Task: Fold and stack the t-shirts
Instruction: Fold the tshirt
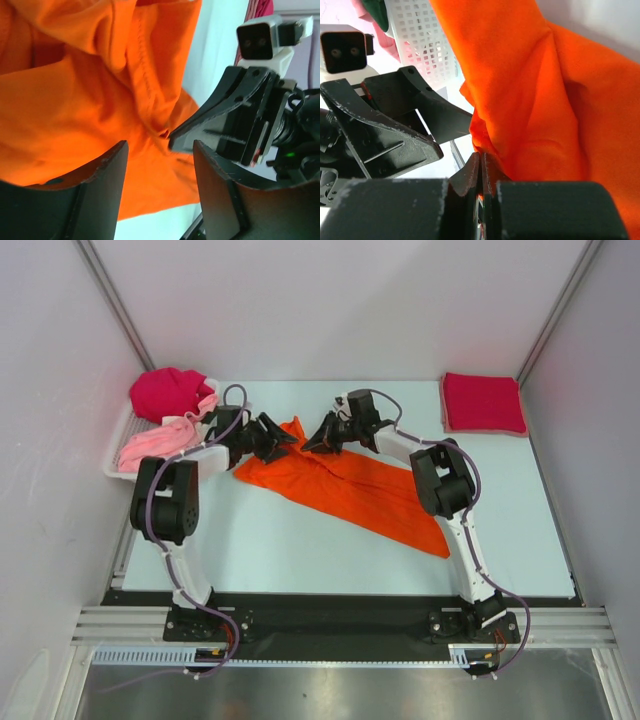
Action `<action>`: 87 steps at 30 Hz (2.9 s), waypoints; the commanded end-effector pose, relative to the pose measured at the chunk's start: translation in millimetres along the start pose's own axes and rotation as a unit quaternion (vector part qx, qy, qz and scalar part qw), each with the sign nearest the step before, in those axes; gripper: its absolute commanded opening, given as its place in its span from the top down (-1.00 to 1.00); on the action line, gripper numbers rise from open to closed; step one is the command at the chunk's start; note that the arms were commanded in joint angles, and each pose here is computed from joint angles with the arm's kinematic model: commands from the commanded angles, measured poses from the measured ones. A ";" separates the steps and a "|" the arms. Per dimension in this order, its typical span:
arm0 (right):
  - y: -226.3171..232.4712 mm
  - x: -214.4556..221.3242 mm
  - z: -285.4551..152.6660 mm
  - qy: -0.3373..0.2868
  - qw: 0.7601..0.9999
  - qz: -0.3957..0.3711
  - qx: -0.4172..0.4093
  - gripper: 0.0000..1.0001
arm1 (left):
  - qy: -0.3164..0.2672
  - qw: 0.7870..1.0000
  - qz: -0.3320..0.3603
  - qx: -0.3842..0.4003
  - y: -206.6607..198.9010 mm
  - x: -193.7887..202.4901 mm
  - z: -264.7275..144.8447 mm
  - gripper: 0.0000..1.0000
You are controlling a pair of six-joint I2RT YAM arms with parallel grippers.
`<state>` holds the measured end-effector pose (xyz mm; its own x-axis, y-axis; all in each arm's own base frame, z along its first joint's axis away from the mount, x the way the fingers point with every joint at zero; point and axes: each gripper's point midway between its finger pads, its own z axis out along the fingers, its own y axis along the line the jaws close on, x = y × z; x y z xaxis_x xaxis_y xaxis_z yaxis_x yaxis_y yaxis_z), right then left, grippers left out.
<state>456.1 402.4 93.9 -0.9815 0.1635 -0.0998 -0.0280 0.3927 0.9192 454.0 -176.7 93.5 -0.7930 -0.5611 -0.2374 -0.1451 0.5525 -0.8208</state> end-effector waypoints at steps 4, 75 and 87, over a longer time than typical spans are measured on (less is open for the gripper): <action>48.8 -1.3 -15.7 -0.002 0.998 -0.030 -0.048 0.90 | -0.049 0.998 -0.034 0.001 -12.1 -26.5 16.9 -0.09; -62.7 53.1 -249.0 -0.083 0.970 0.044 0.226 -0.29 | -0.087 0.960 0.219 -0.150 -9.5 -65.1 -54.7 -0.37; -148.0 103.3 -391.7 -0.209 0.921 0.201 0.259 -0.21 | -0.059 0.950 0.248 -0.183 23.0 -118.2 9.2 -0.21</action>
<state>303.6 16.1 96.8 -0.7322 0.6804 -0.0298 0.5156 0.5823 0.6286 534.7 -113.3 76.9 -0.7778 -0.2685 -0.5683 -0.0292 0.9186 -0.3940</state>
